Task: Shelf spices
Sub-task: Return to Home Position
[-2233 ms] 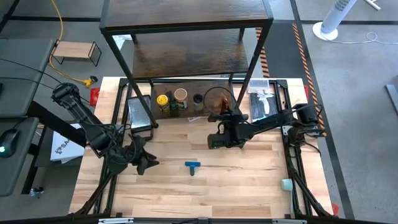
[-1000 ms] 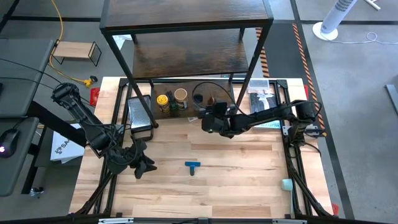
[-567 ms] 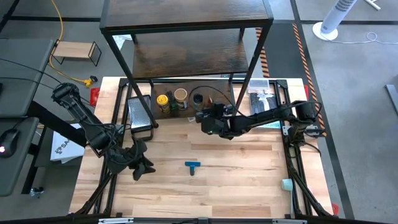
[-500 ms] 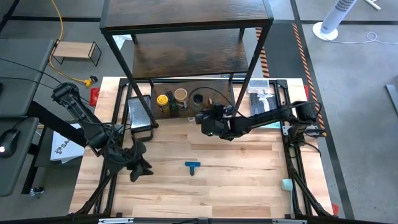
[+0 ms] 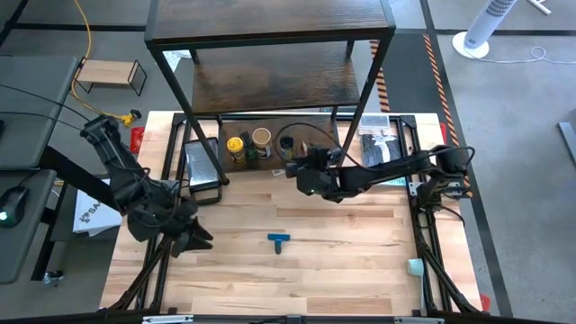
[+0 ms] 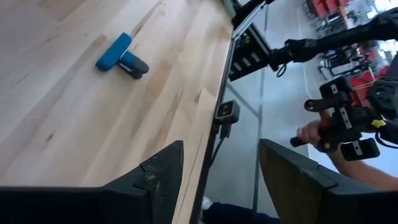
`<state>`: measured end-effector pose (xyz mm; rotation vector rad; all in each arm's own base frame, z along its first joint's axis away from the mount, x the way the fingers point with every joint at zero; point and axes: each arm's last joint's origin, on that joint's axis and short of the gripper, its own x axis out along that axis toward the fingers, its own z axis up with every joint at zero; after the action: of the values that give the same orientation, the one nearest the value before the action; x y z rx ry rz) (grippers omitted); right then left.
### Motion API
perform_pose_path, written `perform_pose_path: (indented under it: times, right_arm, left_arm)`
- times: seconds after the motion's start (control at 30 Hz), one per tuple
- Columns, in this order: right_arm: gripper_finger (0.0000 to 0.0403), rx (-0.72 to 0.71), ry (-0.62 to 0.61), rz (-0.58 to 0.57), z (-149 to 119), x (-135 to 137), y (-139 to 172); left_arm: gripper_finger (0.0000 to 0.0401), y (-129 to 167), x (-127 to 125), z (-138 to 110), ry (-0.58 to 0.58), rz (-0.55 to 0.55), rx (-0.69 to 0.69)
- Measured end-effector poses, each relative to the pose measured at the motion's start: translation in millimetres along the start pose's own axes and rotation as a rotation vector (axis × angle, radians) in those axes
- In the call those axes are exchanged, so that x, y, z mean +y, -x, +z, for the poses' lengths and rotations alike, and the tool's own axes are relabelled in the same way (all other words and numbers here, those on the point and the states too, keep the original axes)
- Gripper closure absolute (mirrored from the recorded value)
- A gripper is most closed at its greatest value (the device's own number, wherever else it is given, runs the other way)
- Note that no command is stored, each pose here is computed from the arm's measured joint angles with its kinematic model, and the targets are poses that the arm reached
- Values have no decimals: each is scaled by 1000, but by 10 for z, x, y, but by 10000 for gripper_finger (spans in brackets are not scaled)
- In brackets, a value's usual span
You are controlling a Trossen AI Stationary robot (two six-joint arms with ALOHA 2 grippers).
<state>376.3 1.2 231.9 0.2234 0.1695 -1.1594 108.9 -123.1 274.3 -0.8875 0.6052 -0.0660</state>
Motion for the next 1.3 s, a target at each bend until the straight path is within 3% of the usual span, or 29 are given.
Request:
perform_pose_path:
  times: [0.37, 0.5, 0.63, 0.7, 0.8, 0.87, 0.9, 1.03, 1.13, 1.3]
  right_arm:
    - [189, -106, -8, 76, 536, -58, 276]
    - [189, -106, -102, 288, 819, -83, 474]
    - [195, -53, -216, 581, 1053, -150, 825]
    - [217, -52, -267, 645, 1142, -206, 1069]
    - [300, -70, -273, 686, 1223, -319, 1475]
    - [370, -82, -243, 696, 1244, -411, 1723]
    - [385, -86, -226, 692, 1248, -459, 1825]
    - [395, -42, -188, 677, 1246, -674, 2003]
    - [399, 73, -137, 702, 1192, -846, 1962]
    - [402, 283, -14, 768, 1151, -1025, 1748]
  left_arm:
    - [196, 92, -70, 7, -21, -60, -82]
    - [197, 272, -311, 205, -66, -244, -267]
    - [217, 349, -488, 299, -234, -376, -384]
    - [246, 293, -475, 313, -342, -330, -407]
    - [317, 175, -411, 455, -453, -227, -473]
    - [372, 110, -381, 650, -465, -253, -503]
    - [386, 68, -360, 754, -467, -283, -505]
    - [395, -139, -183, 1171, -481, -342, -488]
    - [399, -296, 10, 1405, -447, -336, -427]
    - [400, -397, 61, 1515, -391, -376, -423]
